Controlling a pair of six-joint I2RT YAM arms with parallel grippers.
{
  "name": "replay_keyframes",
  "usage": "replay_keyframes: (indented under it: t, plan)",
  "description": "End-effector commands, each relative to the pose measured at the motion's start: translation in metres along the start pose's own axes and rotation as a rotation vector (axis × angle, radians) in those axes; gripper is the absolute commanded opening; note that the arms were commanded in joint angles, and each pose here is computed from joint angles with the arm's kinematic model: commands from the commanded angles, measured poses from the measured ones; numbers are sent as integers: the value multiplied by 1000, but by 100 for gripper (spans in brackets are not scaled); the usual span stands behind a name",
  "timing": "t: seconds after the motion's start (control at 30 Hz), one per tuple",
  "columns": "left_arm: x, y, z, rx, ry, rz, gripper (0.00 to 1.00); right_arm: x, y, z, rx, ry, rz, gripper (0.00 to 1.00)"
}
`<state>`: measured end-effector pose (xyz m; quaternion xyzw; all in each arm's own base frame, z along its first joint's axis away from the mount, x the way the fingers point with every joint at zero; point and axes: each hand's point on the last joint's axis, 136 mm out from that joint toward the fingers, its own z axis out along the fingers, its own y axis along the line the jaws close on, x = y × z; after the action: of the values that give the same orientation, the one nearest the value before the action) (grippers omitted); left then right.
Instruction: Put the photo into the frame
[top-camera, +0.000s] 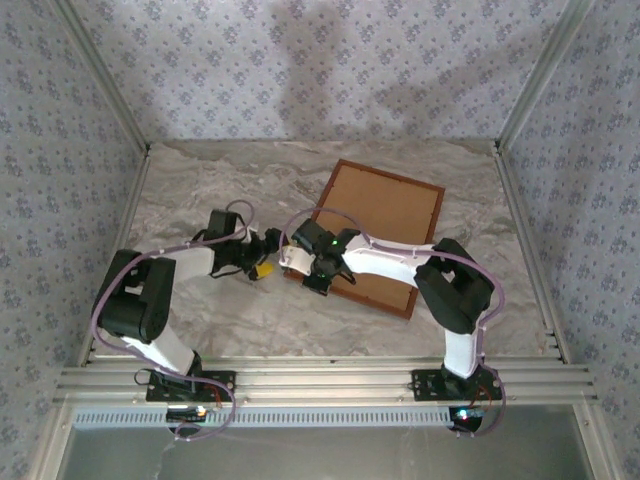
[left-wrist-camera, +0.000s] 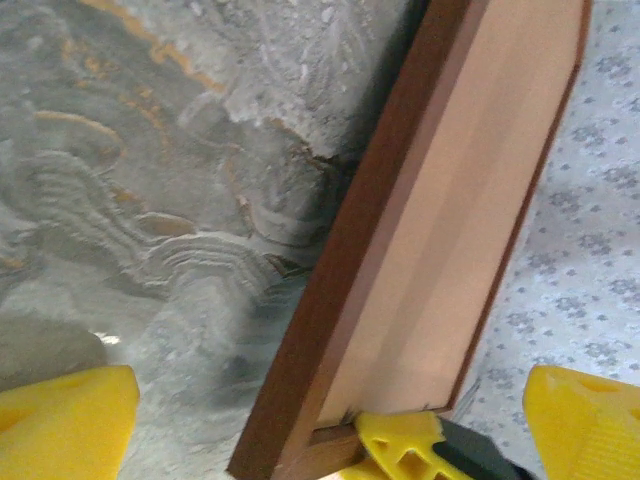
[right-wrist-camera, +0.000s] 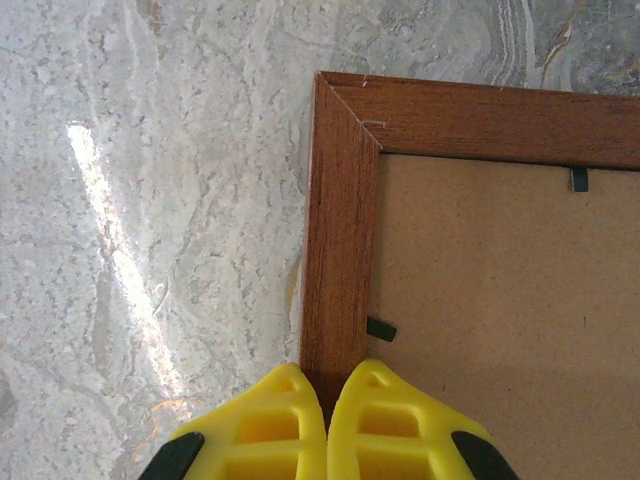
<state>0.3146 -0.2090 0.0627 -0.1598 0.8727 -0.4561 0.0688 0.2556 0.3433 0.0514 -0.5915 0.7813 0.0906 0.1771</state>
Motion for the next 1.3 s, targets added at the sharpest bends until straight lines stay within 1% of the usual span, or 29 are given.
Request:
replay_keyframes:
  t: [0.0,0.13,0.3,0.5,0.57,0.67,0.83,0.93,1.03,1.13,1.2,1.27]
  plan:
    - [8,-12,11,65,51,-2,98,-33,-4,-23,2,-120,-17,0]
    - [15,-20,20,86,80,9,98,-36,-2,-22,-3,-125,-18,0]
    - [23,-29,28,118,114,16,94,-43,-1,-25,-5,-149,-23,0]
    - [26,-39,32,161,134,21,81,-51,3,-33,-6,-179,-29,0]
    - [26,-40,32,169,139,20,78,-50,3,-34,-3,-181,-25,0]
    - [28,-40,35,169,155,17,80,-51,3,-37,6,-196,-22,0]
    - [30,-35,35,146,160,12,91,-48,1,-45,28,-204,-19,0]
    - [28,-36,35,138,152,7,94,-41,0,-44,42,-198,-12,0]
    - [24,-38,34,138,144,-6,94,-36,-1,-42,57,-203,2,0]
    - [22,-41,34,147,143,-20,93,-42,-2,-46,65,-237,13,0]
    - [22,-45,33,165,143,-27,90,-46,-1,-48,57,-257,20,0]
    - [22,-49,33,180,143,-32,85,-50,1,-46,45,-271,25,0]
